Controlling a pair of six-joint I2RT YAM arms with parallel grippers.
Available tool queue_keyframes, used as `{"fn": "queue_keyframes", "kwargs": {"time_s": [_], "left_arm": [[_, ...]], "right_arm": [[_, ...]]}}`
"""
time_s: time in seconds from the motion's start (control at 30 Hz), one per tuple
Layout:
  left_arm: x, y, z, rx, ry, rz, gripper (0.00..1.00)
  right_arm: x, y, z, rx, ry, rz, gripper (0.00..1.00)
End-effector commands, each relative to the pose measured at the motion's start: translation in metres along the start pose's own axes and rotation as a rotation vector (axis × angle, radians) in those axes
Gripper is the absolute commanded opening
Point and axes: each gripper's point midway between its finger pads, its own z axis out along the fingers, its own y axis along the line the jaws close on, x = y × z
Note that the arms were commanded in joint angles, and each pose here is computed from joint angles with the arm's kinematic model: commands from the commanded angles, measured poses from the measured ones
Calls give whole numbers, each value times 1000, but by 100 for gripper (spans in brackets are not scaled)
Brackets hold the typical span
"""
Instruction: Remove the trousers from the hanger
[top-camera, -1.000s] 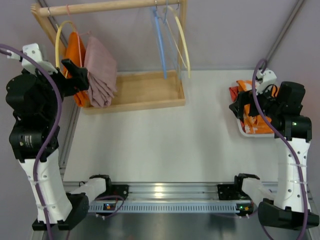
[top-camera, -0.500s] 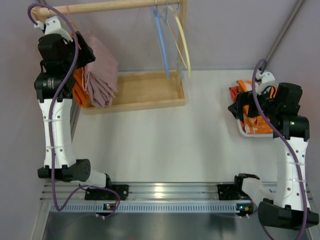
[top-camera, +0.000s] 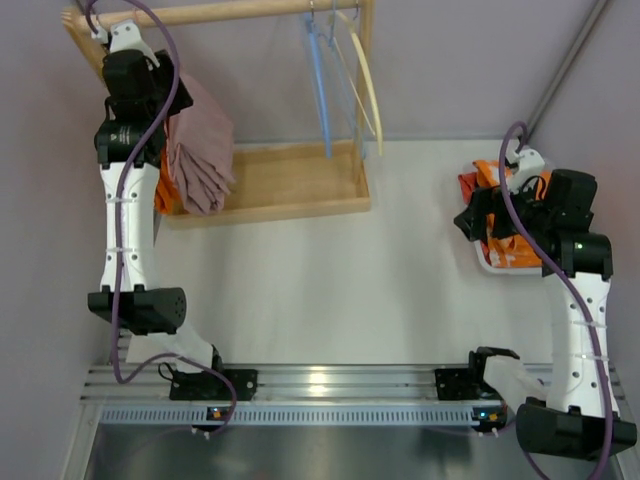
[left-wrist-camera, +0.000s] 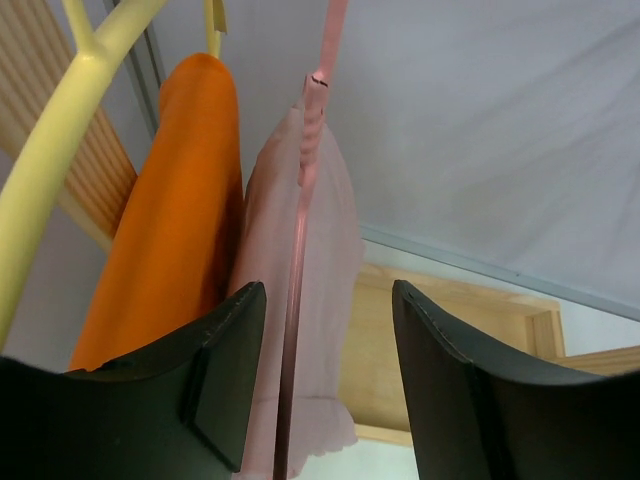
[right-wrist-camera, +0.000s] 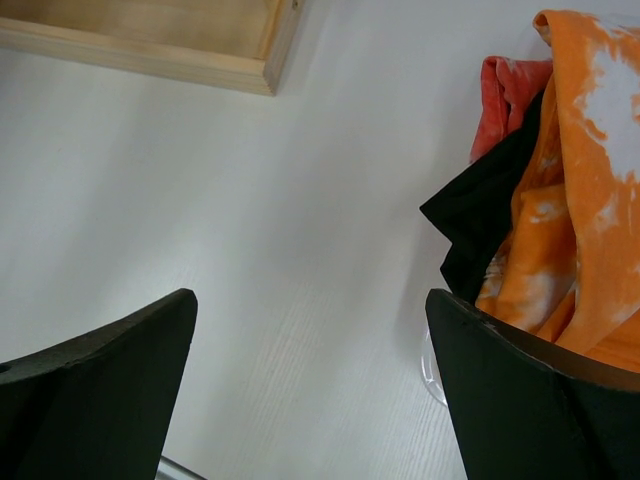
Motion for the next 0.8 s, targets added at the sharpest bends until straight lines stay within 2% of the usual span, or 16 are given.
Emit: {"fn": "queue_keyframes", "kwargs": {"time_s": [0.0, 0.27, 0.4, 0.57, 0.77], "left_arm": [[-35, -1, 8, -9, -122, 6, 57], [-48, -11, 13, 33, -169, -32, 15], [-69, -13, 1, 41, -235, -31, 0], [-104, -21, -22, 83, -336, -40, 0], [-157, -35, -65, 171, -514, -28, 0]], "right_arm": [[-13, 1, 0, 0, -54, -23, 99], [-13, 0, -2, 7, -57, -39, 99], [-13, 0, -2, 10, -60, -46, 99], [-17, 1, -2, 3, -71, -50, 99], [-19, 0, 0, -2, -77, -57, 99]]}}
